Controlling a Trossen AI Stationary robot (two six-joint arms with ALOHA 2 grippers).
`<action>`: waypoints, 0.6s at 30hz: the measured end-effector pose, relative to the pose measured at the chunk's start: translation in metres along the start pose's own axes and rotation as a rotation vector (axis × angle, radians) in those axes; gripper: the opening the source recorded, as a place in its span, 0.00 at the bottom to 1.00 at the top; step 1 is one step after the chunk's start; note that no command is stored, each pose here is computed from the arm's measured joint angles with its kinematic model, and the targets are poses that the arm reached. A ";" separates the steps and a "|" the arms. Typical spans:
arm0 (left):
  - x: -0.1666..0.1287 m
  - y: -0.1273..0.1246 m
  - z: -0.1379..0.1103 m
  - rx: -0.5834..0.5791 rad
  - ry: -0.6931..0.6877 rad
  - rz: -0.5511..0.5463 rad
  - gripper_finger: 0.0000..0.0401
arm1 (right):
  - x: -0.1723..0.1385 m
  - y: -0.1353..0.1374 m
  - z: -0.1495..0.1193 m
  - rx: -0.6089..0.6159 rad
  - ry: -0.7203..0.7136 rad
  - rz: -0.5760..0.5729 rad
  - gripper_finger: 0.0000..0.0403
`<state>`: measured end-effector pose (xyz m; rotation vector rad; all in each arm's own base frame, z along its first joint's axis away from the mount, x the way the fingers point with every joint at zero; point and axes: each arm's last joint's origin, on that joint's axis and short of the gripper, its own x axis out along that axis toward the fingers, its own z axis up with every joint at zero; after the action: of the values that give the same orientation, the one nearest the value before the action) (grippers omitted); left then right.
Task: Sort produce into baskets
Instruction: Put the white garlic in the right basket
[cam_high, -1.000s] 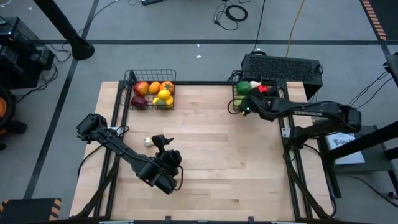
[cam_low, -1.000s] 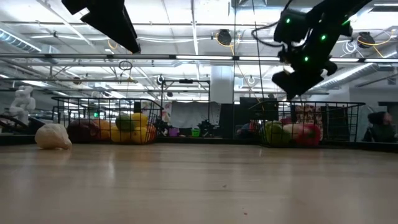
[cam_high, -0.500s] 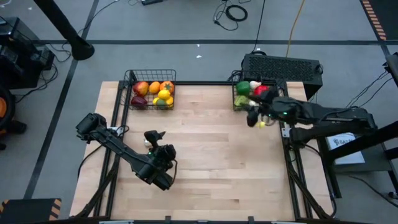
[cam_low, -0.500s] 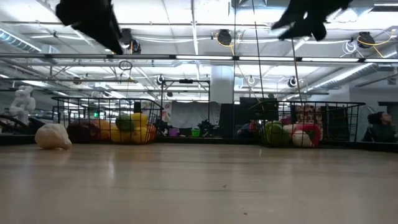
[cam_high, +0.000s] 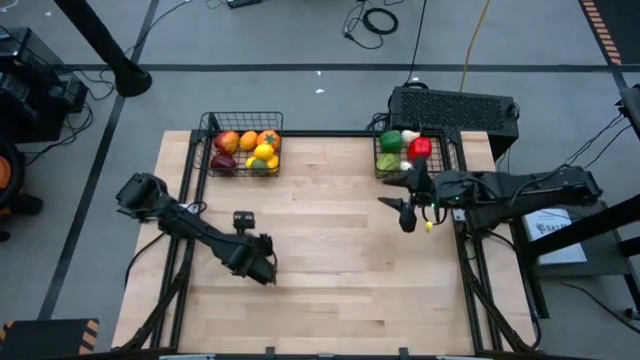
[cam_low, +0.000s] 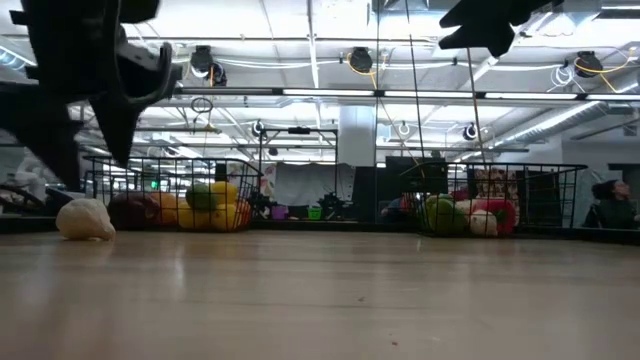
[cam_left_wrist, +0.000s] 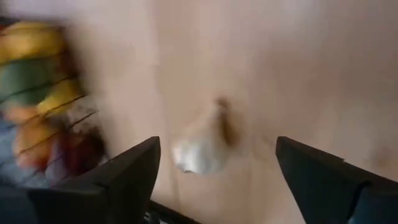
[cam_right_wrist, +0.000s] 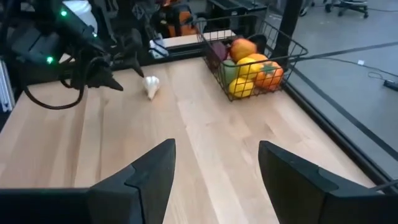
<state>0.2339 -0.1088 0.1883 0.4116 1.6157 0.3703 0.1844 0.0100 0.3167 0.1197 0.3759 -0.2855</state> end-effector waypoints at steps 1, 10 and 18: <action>0.001 0.001 0.001 0.057 0.013 -0.036 0.79 | 0.001 0.001 -0.001 -0.003 0.004 0.002 0.55; 0.020 0.026 0.019 0.124 0.014 -0.122 0.68 | 0.003 0.010 -0.004 -0.001 0.029 0.038 0.55; 0.019 0.029 0.022 -0.032 0.064 -0.271 0.68 | 0.000 0.017 -0.006 -0.022 0.033 0.073 0.55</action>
<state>0.2562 -0.0746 0.1829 0.1537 1.7002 0.2052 0.1872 0.0274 0.3123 0.1158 0.4062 -0.2079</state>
